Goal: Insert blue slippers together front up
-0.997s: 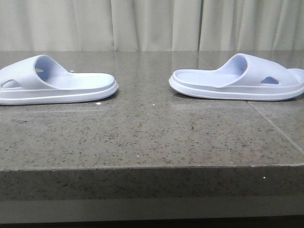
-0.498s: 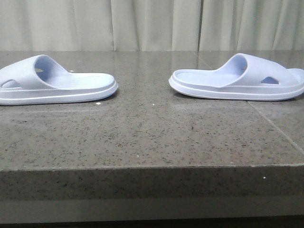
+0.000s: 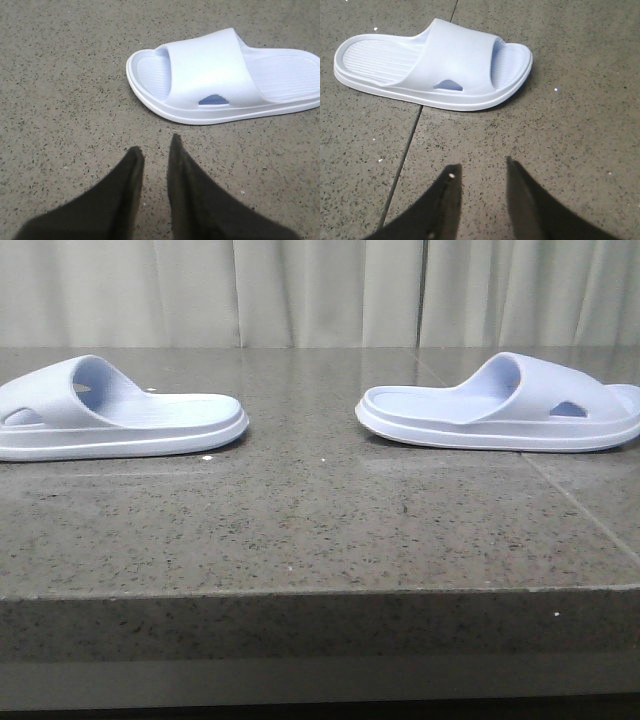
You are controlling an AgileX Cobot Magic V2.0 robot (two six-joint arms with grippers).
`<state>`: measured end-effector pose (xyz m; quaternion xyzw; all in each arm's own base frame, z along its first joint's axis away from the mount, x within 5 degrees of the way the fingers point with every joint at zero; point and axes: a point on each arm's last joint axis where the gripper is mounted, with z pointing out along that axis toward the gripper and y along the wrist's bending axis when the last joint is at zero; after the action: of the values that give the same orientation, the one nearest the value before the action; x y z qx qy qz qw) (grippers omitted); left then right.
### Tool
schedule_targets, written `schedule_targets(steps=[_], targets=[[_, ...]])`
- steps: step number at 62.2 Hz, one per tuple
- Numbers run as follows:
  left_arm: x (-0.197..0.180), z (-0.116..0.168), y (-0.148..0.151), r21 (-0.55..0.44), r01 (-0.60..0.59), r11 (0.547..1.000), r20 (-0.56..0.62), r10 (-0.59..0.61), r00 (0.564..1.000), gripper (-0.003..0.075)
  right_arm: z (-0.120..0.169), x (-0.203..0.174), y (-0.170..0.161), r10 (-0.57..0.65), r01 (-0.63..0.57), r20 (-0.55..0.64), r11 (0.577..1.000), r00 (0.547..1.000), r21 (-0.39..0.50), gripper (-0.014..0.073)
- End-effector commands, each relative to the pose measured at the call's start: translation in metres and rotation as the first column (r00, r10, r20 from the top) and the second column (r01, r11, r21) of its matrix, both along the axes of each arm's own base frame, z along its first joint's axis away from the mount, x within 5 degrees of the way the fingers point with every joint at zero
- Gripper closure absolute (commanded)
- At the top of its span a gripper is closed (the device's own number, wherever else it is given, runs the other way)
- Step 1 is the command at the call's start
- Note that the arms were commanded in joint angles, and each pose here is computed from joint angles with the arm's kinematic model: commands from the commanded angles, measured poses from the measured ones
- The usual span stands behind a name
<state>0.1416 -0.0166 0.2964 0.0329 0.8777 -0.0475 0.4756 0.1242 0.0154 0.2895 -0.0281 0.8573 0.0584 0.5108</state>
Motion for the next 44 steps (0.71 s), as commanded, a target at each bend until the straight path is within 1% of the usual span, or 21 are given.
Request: schedule_targets(steps=[1, 4, 6, 8, 15, 21, 25, 30, 38, 44], targets=[[0.005, 0.019, -0.001, -0.028, -0.006, 1.000, 0.122, 0.009, 0.993, 0.0298, 0.015, 0.004, -0.001, -0.008, 0.009, 0.086, 1.000, 0.996, -0.006, 0.0102], [0.006, 0.020, -0.001, -0.030, -0.006, 1.000, 0.134, 0.010, 0.991, 0.0226, 0.015, 0.004, -0.001, -0.008, 0.009, 0.086, 1.000, 0.996, -0.006, 0.0067], [0.006, 0.020, -0.001, -0.030, -0.006, 1.000, 0.136, 0.010, 0.991, 0.0199, 0.015, 0.004, -0.001, -0.008, 0.009, 0.084, 1.000, 0.996, -0.007, 0.0064], [0.006, 0.020, -0.001, -0.030, -0.006, 1.000, 0.136, 0.010, 0.991, 0.0193, 0.015, 0.004, -0.001, -0.008, 0.009, 0.083, 1.000, 0.997, -0.007, 0.0067], [0.005, 0.019, -0.001, -0.028, -0.005, 1.000, 0.120, 0.009, 0.993, 0.0211, 0.014, 0.004, -0.001, -0.007, 0.007, 0.072, 1.000, 0.997, -0.005, 0.0067], [0.005, 0.019, -0.001, -0.028, -0.005, 1.000, 0.117, 0.008, 0.993, 0.0232, 0.013, 0.003, 0.000, -0.008, 0.007, 0.062, 1.000, 0.998, 0.014, 0.0067], [0.005, 0.023, -0.001, -0.025, -0.004, 1.000, 0.115, 0.006, 0.993, 0.0246, 0.013, 0.003, 0.000, -0.008, 0.007, 0.062, 1.000, 0.998, 0.016, 0.0067], [0.010, 0.028, 0.000, 0.002, -0.002, 1.000, 0.073, 0.002, 0.997, 0.0263, 0.013, 0.003, 0.000, -0.008, 0.007, 0.062, 1.000, 0.998, 0.016, 0.0067], [0.022, 0.038, 0.001, 0.058, 0.003, 0.998, -0.022, -0.001, 1.000, 0.0263, 0.013, 0.003, 0.000, -0.008, 0.007, 0.062, 1.000, 0.998, 0.016, 0.0067], [0.038, 0.045, 0.005, 0.065, -0.022, 0.998, -0.092, 0.028, 0.995, 0.0263, 0.013, 0.003, 0.000, -0.008, 0.007, 0.062, 1.000, 0.998, 0.016, 0.0067]])
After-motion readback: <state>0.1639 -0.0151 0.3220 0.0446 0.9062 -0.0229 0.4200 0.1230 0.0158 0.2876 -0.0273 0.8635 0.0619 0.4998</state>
